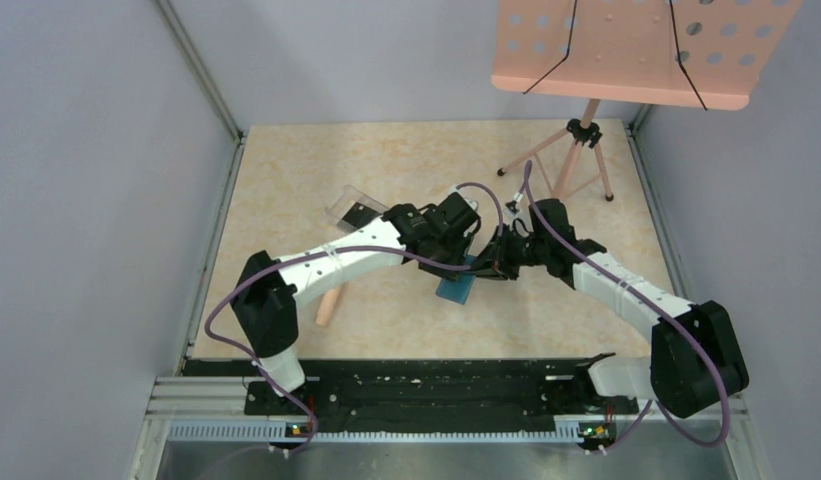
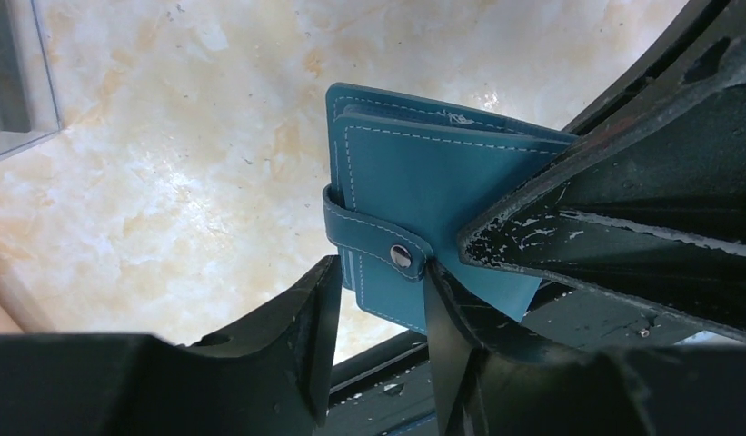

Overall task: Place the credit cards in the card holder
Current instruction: Open the card holder at the center of the board.

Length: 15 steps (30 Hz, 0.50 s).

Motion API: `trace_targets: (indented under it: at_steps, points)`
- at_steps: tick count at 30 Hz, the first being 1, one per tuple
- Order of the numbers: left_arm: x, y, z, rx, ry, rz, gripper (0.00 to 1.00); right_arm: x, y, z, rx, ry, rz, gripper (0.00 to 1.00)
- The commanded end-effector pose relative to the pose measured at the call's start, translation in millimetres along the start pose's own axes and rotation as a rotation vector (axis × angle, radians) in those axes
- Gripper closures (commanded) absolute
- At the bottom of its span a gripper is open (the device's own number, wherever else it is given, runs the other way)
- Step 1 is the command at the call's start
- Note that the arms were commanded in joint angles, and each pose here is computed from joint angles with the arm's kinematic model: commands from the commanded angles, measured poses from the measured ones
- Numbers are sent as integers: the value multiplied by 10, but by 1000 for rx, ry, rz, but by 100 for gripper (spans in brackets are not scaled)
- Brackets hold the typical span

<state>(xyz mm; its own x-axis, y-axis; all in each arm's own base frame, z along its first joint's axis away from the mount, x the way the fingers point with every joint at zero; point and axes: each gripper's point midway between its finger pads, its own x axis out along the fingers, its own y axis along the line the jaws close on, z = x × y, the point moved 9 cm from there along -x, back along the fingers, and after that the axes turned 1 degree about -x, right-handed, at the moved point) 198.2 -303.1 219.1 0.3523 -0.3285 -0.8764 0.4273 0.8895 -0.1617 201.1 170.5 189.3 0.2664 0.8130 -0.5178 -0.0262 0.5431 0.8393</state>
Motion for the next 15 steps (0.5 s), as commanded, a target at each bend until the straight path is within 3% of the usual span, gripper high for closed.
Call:
trace_targets:
  at_steps: [1,15]
  points:
    - [158,159,65,-69,-21,69,57,-81,152,-146,-44,70,96,100]
    - [335,797,-156,-305,73,121,63,-87,100,-202,-41,96,86,100]
